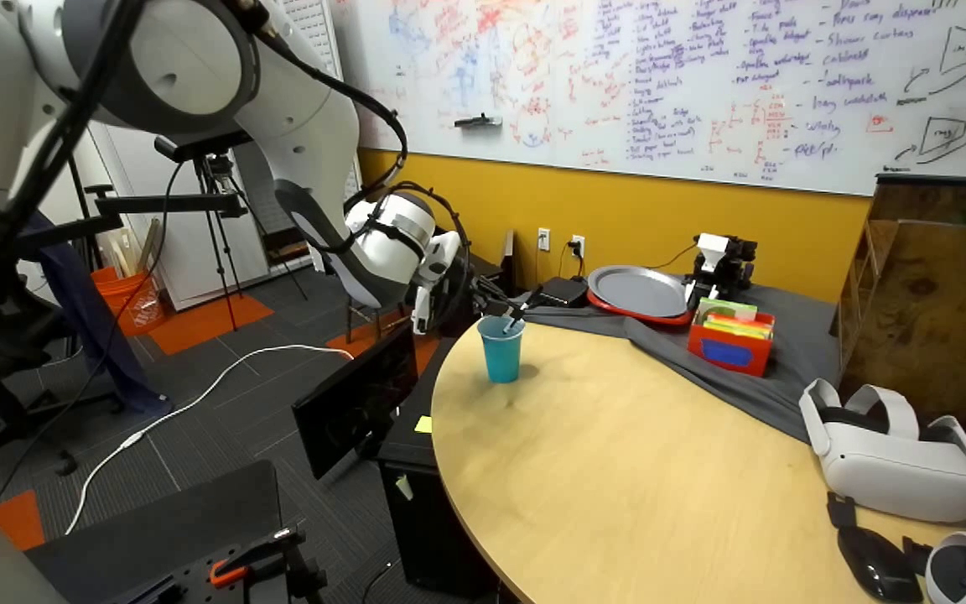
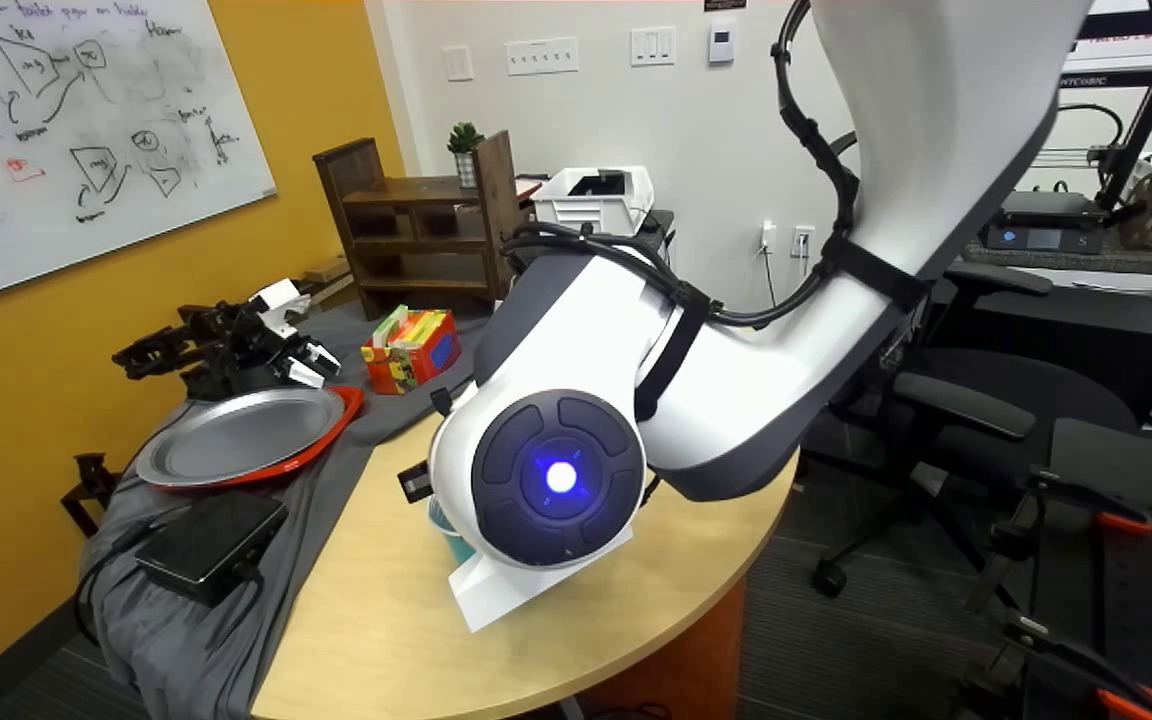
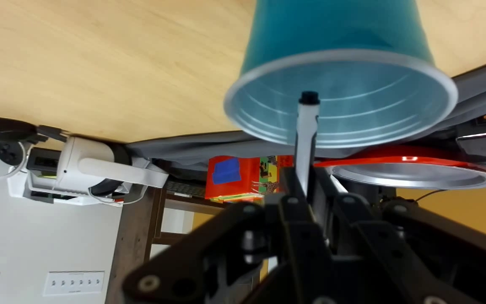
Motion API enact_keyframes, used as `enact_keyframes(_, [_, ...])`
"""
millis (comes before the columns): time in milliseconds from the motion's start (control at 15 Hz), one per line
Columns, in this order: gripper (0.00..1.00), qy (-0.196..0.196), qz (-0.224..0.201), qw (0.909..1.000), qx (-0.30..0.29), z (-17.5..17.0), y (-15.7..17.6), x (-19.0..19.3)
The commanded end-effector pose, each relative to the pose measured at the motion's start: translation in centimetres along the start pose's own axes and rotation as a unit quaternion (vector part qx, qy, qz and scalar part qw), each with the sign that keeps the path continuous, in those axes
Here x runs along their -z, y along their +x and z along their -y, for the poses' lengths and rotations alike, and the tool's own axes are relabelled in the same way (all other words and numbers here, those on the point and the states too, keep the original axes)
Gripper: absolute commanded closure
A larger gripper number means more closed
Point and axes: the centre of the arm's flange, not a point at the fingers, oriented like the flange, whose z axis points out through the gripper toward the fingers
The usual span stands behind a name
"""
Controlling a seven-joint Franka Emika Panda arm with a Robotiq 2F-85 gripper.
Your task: Put the black marker inside the light blue cup
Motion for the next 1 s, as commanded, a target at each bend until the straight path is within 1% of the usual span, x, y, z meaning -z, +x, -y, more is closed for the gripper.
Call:
enact_keyframes(0, [0.63,0.012,0.006,0.9999,-0.010,-0.19,0.25,0.09])
enact_keyframes(67, [0.62,0.012,0.006,0.9998,-0.011,-0.22,0.21,0.13])
enact_keyframes(133, [0.56,0.013,0.007,0.9998,-0.011,-0.23,0.22,0.21])
enact_keyframes(267, [0.42,0.013,0.008,0.9998,-0.012,-0.09,0.16,0.36])
enact_keyframes(600, [0.04,0.016,0.007,0.9998,-0.012,0.16,-0.07,0.73])
enact_keyframes(667, [0.01,0.016,0.007,0.9998,-0.013,0.16,-0.08,0.84])
enact_keyframes(933, [0.00,0.015,0.007,0.9997,-0.018,-0.04,0.25,0.71])
